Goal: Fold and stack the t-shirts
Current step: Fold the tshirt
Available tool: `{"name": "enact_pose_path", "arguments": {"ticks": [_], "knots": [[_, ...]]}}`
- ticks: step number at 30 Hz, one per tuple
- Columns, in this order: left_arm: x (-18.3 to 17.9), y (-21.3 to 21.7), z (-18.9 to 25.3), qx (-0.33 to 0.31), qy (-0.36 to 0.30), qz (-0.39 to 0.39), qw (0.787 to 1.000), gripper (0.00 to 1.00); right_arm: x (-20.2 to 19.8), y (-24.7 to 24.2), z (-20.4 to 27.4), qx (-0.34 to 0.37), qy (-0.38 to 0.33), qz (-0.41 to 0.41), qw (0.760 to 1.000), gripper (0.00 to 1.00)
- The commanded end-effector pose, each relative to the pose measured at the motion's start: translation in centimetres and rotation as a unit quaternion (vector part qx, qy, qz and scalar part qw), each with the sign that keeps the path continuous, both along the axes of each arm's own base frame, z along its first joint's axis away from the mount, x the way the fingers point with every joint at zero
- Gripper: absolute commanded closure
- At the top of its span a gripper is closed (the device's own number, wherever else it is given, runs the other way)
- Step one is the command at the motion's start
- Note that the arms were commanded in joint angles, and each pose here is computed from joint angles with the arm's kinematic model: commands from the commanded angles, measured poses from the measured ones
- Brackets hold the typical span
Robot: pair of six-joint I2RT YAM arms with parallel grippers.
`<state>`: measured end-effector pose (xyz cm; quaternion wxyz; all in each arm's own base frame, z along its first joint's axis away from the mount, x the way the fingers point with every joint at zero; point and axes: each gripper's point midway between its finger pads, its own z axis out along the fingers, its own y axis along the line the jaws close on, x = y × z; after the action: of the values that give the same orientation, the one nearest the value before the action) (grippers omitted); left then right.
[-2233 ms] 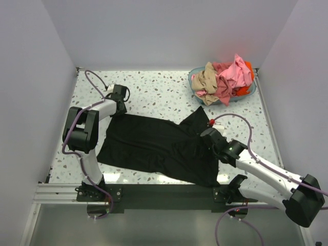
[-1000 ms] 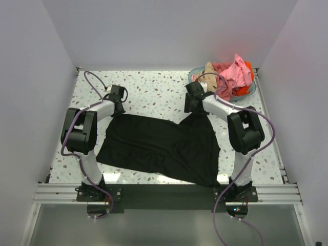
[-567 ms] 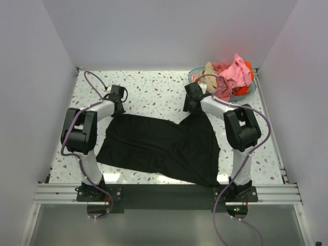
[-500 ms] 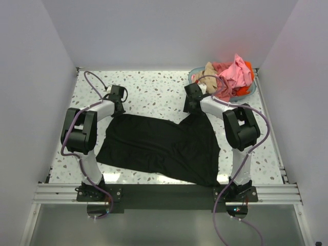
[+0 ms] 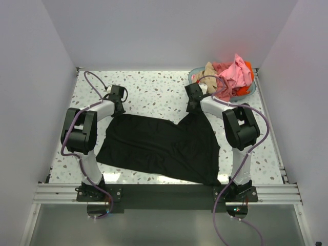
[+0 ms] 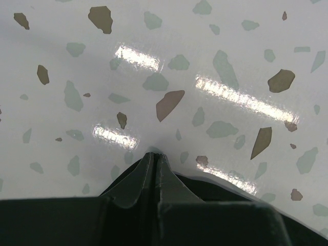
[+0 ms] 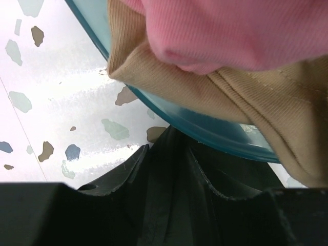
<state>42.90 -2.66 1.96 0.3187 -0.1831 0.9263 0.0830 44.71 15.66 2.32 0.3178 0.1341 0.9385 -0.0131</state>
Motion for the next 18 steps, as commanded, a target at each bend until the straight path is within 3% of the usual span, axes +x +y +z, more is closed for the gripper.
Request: {"name": "enact_pose_path", "arguments": {"ticks": [1,12,18], "knots": [[0.9,0.1,1.6,-0.008,-0.031,0.003,0.999,1.0,0.7,-0.2,0.7,0.005,-0.016,-0.012,1.0,0.63],[1.2,0.2,2.0,-0.007,-0.035,0.003,0.999,1.0,0.9,-0.5,3.0,0.005,-0.034,-0.013,0.999,0.55],[1.1,0.2,1.9,-0.008,-0.034,0.003,0.999,1.0,1.2,-0.3,3.7,0.012,-0.042,-0.011,0.999,0.59]]}}
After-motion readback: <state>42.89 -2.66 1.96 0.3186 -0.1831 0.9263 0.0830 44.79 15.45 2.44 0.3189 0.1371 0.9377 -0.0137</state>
